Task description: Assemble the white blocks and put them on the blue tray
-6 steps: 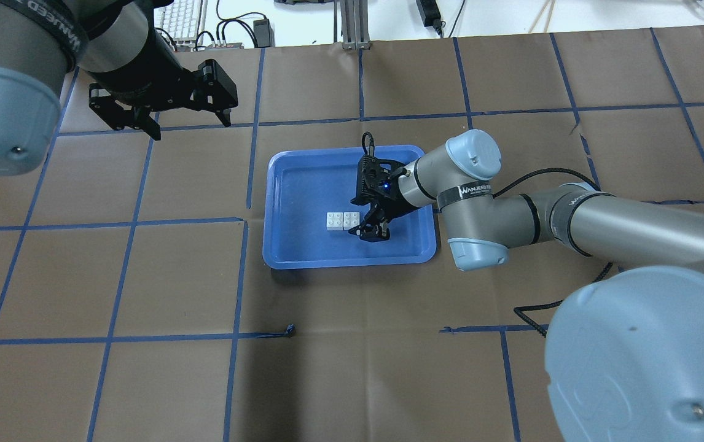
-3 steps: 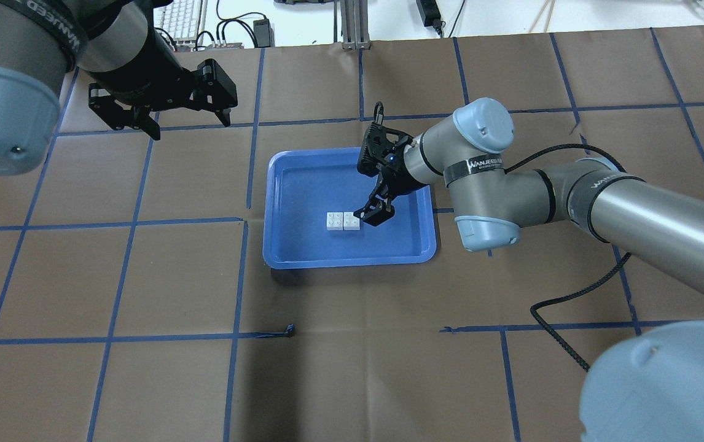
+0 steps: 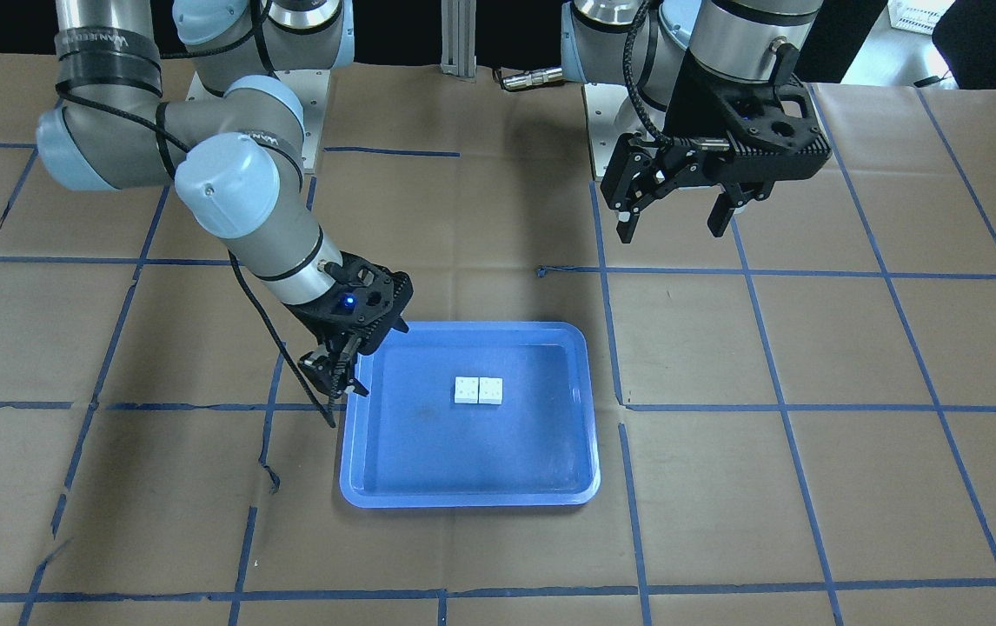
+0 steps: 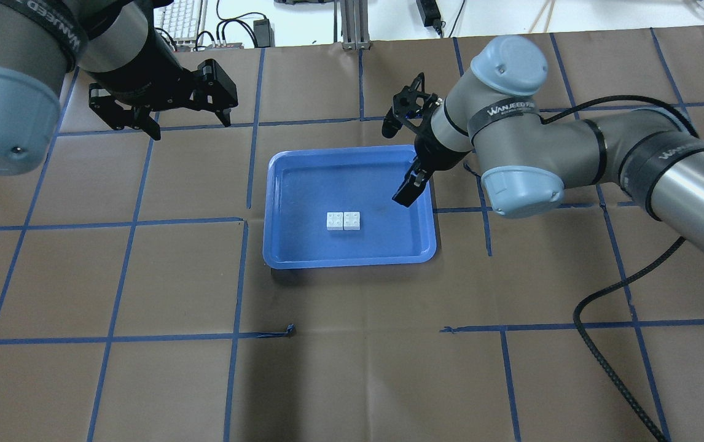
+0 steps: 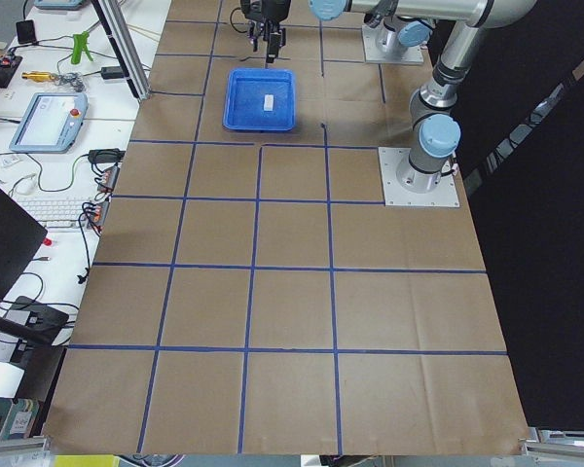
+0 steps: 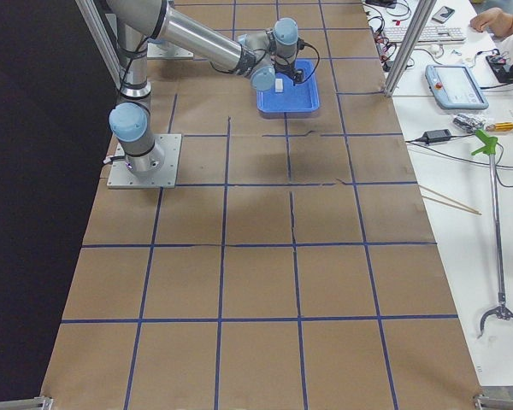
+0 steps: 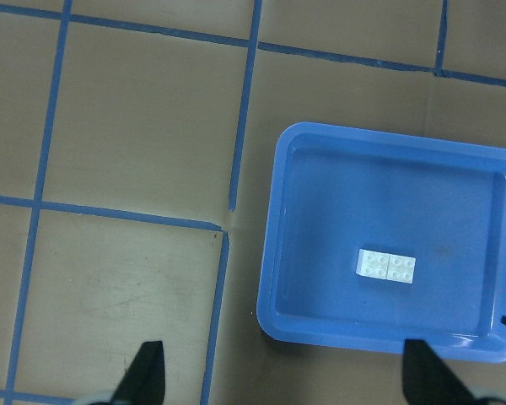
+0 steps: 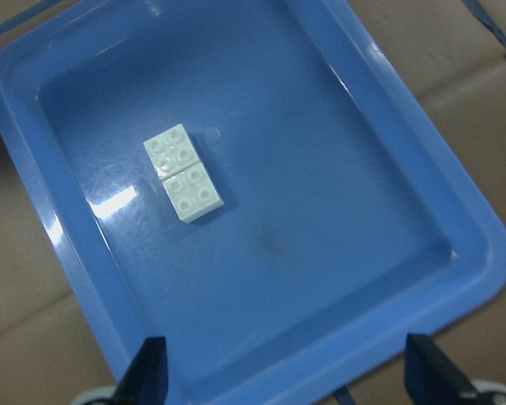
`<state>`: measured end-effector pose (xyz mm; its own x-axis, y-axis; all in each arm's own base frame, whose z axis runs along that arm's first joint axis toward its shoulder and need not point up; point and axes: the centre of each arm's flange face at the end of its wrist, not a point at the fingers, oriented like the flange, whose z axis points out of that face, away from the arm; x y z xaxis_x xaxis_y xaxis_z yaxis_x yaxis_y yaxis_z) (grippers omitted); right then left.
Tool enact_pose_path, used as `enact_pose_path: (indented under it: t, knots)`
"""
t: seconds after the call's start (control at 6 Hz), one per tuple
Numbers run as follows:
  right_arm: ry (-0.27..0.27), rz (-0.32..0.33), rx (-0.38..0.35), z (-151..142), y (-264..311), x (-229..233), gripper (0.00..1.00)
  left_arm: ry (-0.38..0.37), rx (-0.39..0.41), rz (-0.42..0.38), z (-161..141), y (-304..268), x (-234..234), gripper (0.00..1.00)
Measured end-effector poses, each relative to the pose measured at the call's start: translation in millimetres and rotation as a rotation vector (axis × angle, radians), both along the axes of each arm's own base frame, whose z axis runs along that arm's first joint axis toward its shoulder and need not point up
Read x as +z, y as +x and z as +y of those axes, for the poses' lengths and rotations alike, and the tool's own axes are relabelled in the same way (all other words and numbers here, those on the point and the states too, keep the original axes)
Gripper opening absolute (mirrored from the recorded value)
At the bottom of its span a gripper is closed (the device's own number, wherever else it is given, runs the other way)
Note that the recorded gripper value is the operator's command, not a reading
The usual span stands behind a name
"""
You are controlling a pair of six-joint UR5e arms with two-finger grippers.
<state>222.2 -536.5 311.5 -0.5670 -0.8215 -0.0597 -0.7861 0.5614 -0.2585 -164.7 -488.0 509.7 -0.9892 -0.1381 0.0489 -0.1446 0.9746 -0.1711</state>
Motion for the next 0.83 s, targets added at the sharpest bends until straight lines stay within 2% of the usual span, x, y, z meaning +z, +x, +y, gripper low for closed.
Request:
enact_pose_path:
  t: [0.33,0.5,0.67,0.83]
  knots:
    - [0.035,0.134,-0.38,-0.6,-58.6,71.2,1.0,0.0,0.0,0.0,-0.1,0.4,0.0,0.99]
    - [0.085,0.171,-0.577,11.6,-77.3,103.9,1.0,0.0,0.0,0.0,-0.1,0.4,0.0,0.99]
    - [0.125,0.185,-0.745,19.8,-84.0,131.8,1.0,0.0,0.0,0.0,0.0,0.1,0.0,0.99]
    - [0.154,0.188,-0.84,25.2,-84.6,157.4,1.0,0.0,0.0,0.0,0.0,0.0,0.0,0.99]
